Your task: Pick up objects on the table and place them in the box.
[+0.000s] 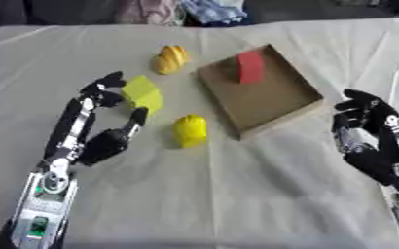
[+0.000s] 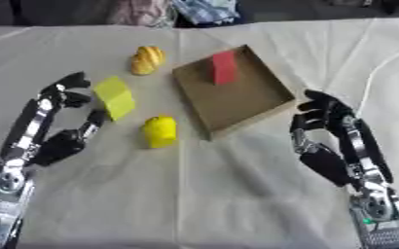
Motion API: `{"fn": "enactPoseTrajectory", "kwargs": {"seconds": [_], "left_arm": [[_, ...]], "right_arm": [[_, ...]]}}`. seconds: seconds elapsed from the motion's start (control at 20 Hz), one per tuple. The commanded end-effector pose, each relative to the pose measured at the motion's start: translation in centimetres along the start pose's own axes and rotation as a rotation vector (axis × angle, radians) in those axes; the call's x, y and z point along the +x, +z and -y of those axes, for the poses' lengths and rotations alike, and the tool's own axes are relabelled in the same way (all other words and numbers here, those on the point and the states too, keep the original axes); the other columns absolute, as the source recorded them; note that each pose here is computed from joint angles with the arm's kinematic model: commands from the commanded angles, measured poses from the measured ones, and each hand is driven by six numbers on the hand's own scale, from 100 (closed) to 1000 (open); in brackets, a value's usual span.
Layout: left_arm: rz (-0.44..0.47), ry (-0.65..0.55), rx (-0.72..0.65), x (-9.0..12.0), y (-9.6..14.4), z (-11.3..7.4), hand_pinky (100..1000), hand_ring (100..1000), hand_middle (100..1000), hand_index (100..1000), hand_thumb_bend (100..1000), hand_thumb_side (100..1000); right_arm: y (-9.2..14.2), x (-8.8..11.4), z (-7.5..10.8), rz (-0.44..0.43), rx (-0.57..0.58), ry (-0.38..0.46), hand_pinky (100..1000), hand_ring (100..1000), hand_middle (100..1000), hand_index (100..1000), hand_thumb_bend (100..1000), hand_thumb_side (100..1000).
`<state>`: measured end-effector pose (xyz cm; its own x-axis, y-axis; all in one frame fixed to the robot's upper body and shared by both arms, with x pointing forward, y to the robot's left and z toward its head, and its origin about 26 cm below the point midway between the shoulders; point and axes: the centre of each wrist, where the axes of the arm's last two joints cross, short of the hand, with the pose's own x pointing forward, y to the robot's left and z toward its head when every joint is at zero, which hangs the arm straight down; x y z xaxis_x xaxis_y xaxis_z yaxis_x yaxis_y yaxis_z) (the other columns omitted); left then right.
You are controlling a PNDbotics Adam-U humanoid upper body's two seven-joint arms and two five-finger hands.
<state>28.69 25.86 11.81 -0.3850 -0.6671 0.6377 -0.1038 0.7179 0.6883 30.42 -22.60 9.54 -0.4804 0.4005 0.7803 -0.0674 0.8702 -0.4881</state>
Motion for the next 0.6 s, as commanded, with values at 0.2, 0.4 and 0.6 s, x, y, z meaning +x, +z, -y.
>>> {"fn": "enactPoseTrajectory", "kwargs": {"seconds": [0.2,0.4,0.6], "left_arm": [[0.062,-0.259,-0.026,1.3,-1.1,-5.2,773,741,810,937,431,545],[0.108,-0.424,-0.107,2.1,-1.8,-8.0,785,755,825,936,473,522],[0.174,-0.535,-0.217,3.1,-2.7,-10.1,799,769,833,935,489,483]], "right_arm": [[-0.2,0.5,0.6,0.023,-0.002,0.022,625,668,672,862,100,372],[-0.1,0.4,0.6,0.02,0.003,0.028,625,667,672,863,100,372],[-0.1,0.4,0.6,0.02,0.013,0.032,626,667,672,863,100,369]]}}
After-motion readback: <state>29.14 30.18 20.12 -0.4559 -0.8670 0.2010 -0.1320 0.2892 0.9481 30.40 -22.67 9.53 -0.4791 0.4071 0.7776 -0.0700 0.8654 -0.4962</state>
